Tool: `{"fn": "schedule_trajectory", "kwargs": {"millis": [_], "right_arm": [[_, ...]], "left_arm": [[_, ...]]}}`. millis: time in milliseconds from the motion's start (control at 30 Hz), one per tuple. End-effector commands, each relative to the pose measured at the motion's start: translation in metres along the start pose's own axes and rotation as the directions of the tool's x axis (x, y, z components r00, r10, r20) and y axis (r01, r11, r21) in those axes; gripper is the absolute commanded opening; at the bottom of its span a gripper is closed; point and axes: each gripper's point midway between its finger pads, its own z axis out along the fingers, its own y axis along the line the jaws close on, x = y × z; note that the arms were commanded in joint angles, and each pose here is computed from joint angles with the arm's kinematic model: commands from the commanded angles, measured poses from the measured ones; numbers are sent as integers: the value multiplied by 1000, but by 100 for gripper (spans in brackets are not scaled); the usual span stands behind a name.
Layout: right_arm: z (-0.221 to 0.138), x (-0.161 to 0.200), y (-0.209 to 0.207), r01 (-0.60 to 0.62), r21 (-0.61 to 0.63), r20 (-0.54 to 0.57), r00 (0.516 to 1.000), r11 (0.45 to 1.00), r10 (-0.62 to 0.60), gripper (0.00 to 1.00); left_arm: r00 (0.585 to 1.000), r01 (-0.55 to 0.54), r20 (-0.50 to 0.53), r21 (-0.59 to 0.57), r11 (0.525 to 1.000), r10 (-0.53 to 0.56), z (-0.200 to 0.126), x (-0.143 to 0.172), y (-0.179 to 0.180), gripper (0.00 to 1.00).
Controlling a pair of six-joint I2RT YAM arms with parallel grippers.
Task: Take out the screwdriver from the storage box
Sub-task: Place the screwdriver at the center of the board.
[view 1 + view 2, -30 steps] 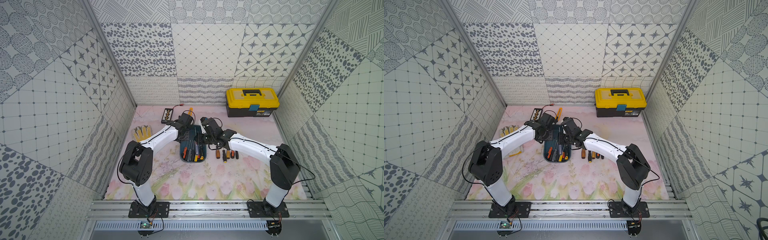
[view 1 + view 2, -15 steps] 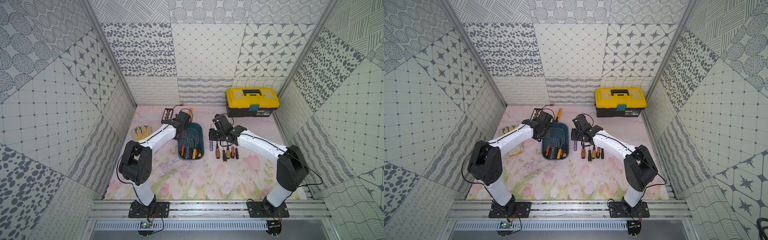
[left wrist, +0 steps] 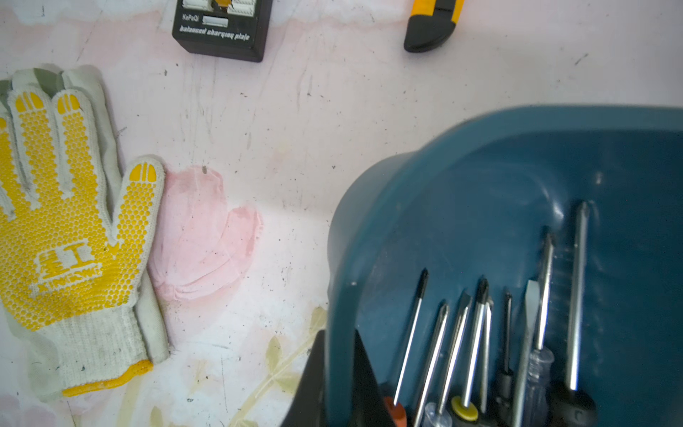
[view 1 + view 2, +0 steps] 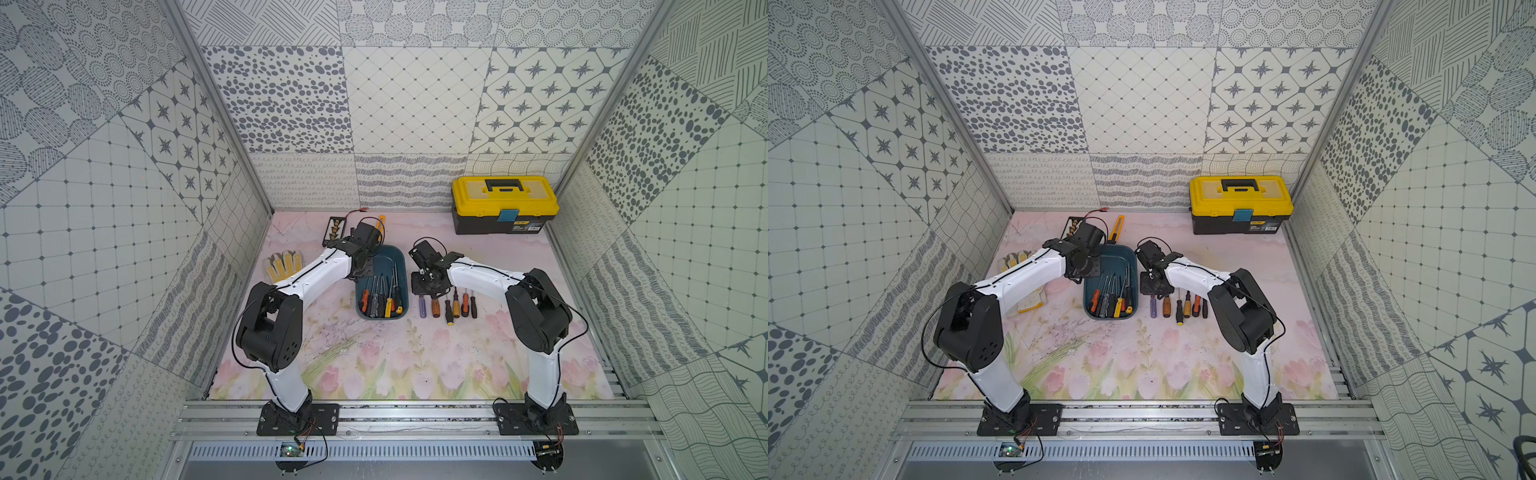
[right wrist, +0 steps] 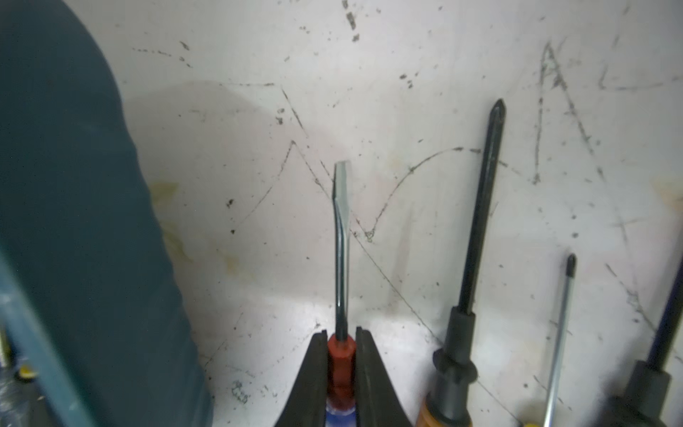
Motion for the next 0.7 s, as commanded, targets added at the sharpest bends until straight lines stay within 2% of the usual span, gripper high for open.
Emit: {"fn": "schedule_trajectory", "kwargs": {"millis": [0,167,667], "right_arm": [[2,-8,0,23,32,-2,1000,999,-23,0],[14,1,-16,21,76,-47,999,997,-17,0],[17,17,-55,11,187,-80,997,982,5,0]], "left_arm": [[998,41,46,14,999,-42,-7,-11,1,0],[998,39,47,15,999,-40,-7,-12,0,0],[999,36,35,19,999,-37,-4,-9,-1,0]]}}
